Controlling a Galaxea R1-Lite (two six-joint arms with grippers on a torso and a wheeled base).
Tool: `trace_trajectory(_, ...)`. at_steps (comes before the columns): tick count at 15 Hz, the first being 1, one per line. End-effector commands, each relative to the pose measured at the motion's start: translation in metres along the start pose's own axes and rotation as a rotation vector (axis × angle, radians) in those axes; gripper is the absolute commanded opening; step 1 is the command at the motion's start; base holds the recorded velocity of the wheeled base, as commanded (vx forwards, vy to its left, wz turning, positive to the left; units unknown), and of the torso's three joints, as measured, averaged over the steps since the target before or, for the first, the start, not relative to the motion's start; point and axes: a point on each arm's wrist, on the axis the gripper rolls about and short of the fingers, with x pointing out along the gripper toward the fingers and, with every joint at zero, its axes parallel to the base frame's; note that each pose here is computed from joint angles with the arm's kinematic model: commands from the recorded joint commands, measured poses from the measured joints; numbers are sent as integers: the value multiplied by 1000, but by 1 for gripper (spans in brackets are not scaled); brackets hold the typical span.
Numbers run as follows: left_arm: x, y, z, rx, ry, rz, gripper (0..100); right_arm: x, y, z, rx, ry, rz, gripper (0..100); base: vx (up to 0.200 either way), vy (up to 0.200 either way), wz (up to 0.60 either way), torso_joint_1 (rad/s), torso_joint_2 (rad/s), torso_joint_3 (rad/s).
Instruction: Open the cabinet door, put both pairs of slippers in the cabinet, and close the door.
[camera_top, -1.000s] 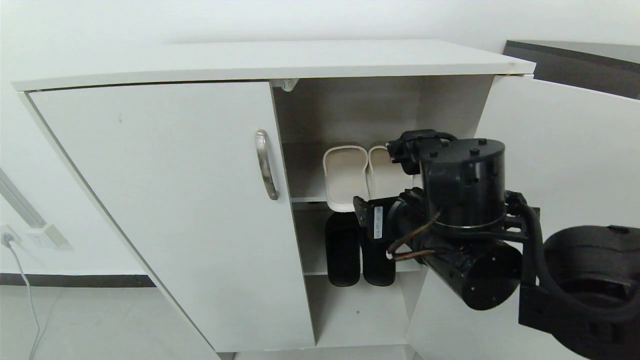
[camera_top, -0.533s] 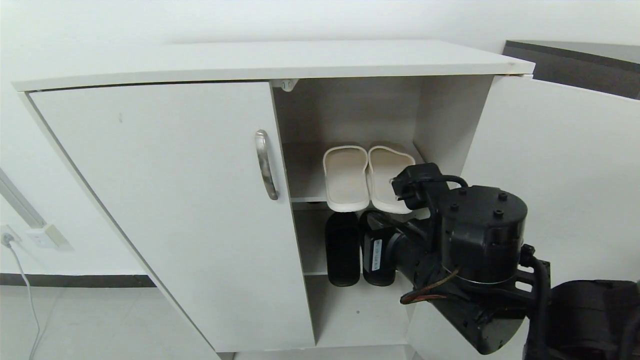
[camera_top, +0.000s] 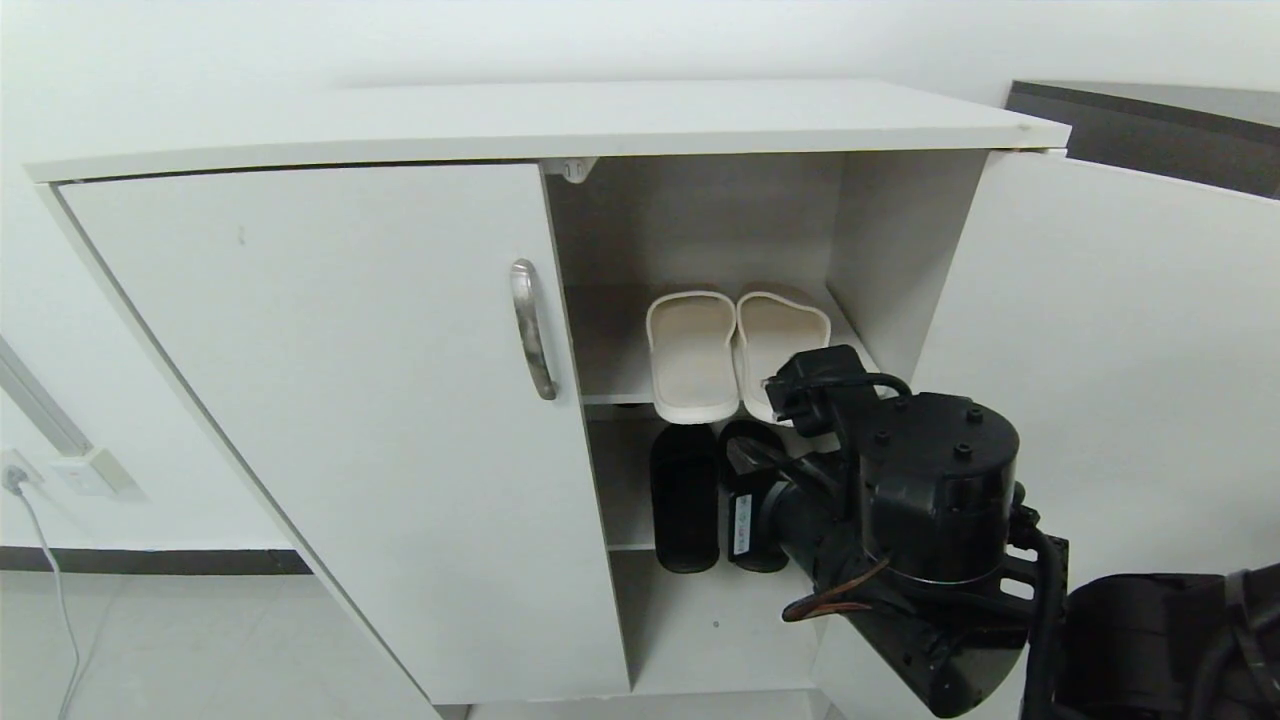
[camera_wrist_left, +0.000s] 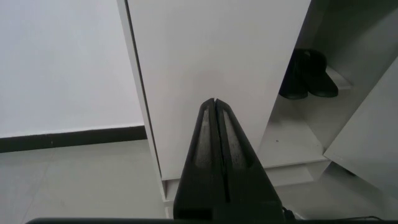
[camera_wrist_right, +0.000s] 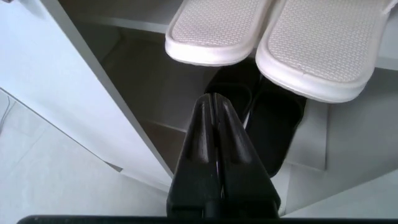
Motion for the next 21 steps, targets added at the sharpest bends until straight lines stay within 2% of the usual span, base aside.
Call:
trace_trajectory(1,0,0,0,0,2,0,0,1,1,-3,-12,7,-1,0,-200,0,0,2,2,2)
trace_trajectory(15,0,0,0,-2,0,1,0,4,-9,-11,-34,35,-24,0,-200,0,0,4,3,1)
trace_trajectory(21,0,0,0,-2,2,1,0,3,-12,-15,-55,49,-32,0,0,0,0,0,0,0)
